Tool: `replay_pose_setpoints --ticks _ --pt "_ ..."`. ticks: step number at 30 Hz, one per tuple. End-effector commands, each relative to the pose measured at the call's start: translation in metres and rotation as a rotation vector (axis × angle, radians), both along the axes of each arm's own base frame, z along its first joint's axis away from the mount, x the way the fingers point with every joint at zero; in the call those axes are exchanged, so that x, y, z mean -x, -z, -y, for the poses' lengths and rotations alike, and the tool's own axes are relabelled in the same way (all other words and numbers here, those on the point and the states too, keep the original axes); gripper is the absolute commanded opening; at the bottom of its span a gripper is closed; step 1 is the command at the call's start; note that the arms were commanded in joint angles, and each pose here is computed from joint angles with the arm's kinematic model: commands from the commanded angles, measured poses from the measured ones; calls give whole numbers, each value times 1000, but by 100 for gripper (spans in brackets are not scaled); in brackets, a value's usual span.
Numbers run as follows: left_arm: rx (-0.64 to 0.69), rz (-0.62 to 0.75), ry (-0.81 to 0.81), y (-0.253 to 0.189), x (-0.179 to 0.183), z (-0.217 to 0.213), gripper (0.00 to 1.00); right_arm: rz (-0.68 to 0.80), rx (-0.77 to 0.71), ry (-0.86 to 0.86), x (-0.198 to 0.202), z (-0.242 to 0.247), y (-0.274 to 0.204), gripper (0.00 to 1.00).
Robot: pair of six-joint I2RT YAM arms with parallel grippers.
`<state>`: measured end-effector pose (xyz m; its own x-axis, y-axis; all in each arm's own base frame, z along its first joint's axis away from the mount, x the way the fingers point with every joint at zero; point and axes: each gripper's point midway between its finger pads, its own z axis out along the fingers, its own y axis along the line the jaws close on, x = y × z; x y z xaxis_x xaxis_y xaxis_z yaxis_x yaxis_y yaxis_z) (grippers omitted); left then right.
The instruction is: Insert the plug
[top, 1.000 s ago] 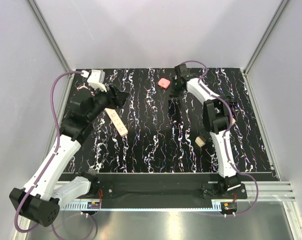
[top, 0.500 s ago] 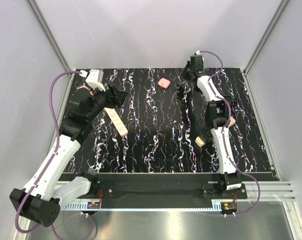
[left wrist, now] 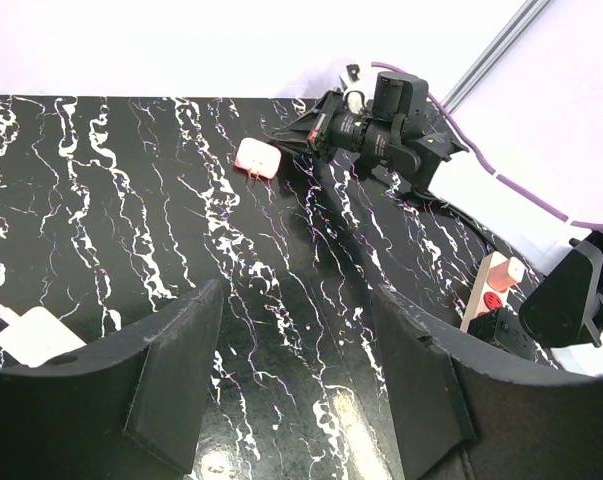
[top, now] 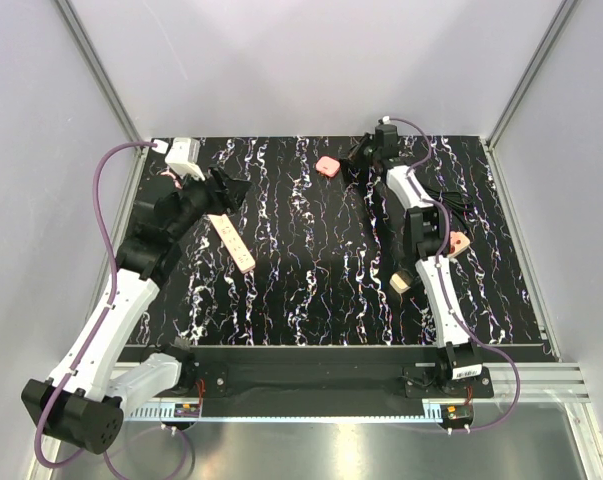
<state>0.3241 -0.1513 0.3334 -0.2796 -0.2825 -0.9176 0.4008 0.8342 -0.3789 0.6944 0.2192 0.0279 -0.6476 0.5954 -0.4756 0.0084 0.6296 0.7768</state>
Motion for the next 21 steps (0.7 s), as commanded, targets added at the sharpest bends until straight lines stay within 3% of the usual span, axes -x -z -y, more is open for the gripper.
replay_pose_setpoints --ticks 1,6,15,21 --pt "31 71 20 -19 0 3 66 10 -49 -129 20 -49 -5 1" --pt "26 69 18 -18 -2 2 66 25 34 -271 47 -83 -9 3" --pt "23 29 -48 -1 -20 -19 68 -41 200 -587 150 -149 8 7" --pt "-105 -88 -88 44 -46 -29 69 -82 276 -651 204 -163 8 9"
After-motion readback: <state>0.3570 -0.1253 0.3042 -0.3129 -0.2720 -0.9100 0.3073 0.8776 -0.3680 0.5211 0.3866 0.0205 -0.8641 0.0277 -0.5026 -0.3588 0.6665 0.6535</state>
